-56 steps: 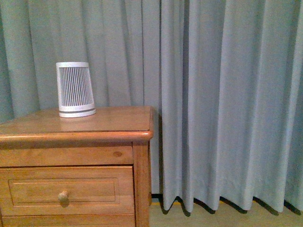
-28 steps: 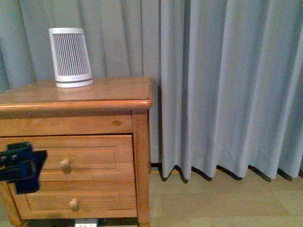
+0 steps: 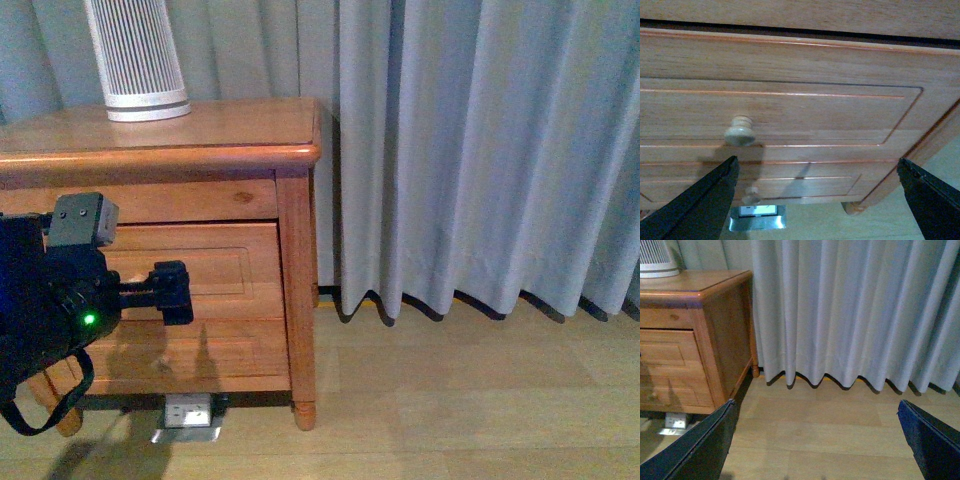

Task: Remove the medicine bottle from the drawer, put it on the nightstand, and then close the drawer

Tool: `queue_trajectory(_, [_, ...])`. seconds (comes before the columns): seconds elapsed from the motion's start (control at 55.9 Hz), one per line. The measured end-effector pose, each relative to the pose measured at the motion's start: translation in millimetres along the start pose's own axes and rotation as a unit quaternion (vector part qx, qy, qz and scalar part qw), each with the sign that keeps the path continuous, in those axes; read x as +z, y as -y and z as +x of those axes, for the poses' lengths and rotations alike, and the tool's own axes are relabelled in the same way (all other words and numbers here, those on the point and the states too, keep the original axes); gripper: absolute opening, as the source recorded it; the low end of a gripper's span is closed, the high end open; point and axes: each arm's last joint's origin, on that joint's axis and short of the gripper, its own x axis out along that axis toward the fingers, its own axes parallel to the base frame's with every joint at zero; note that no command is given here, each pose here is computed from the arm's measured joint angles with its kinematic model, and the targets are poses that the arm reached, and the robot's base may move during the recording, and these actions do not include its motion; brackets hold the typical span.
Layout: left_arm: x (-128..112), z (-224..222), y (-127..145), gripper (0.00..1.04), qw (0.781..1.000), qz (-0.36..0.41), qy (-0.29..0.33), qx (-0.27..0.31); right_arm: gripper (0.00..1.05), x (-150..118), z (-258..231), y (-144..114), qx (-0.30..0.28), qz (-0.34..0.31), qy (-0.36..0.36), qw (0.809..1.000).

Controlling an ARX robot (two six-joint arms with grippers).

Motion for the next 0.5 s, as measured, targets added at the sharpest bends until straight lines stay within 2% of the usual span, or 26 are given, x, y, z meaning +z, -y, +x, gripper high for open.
queue_trajectory(0.501, [-19, 47, -33, 0.98, 0.999, 0.042, 0.018, 0.03, 0.98, 0, 0, 0, 0.0, 0.0, 0.0, 1.0])
